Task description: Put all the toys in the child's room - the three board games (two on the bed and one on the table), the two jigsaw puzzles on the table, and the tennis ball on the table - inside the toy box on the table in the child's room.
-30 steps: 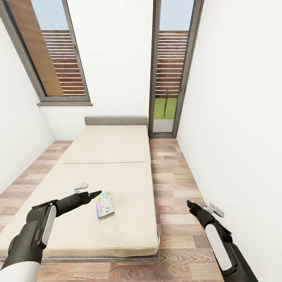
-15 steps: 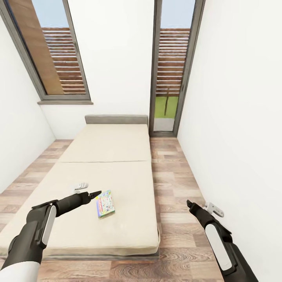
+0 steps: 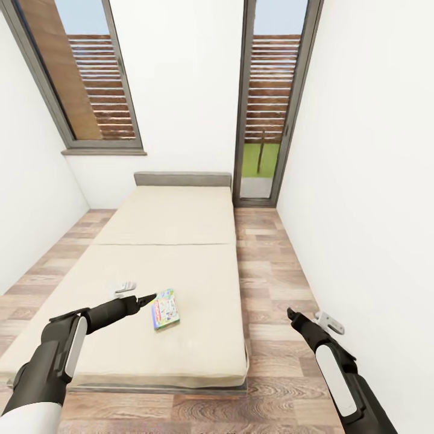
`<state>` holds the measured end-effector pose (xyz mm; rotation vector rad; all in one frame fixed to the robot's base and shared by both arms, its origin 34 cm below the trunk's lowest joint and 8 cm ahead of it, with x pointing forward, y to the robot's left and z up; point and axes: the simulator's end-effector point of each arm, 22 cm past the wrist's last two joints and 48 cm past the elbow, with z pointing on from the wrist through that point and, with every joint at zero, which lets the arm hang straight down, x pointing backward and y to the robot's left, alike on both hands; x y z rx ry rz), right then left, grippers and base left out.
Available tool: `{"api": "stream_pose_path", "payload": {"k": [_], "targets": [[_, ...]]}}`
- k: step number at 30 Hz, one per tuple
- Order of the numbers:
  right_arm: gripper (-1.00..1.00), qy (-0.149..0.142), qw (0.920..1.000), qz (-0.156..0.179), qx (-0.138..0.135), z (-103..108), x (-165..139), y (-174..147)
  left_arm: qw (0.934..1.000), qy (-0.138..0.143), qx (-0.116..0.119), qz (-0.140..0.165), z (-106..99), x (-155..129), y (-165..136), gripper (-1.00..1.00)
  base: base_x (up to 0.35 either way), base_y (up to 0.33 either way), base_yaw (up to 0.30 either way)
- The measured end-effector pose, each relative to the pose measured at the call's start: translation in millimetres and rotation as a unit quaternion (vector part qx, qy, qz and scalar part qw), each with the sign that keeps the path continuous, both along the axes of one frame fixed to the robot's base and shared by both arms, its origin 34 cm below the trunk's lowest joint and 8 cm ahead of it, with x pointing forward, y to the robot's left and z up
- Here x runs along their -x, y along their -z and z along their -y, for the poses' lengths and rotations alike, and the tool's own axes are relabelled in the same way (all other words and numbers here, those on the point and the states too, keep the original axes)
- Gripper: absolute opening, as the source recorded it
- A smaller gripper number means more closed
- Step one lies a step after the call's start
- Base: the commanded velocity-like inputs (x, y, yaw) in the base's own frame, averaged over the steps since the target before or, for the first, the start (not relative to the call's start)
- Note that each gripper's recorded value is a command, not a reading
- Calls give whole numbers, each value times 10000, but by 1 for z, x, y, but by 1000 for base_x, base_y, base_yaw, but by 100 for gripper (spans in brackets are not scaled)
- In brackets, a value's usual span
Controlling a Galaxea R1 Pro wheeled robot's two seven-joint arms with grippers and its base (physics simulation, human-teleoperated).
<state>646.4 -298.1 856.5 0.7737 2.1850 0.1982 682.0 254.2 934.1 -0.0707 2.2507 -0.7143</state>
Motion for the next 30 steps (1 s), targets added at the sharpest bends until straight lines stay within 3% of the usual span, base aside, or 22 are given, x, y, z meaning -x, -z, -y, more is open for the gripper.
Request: {"api": "stream_pose_path", "payload": {"k": [30], "targets": [[100, -6, 10000, -68, 15, -1, 1, 10, 9999, -6, -16, -141, 0, 2, 16, 100, 0, 0, 35]]}}
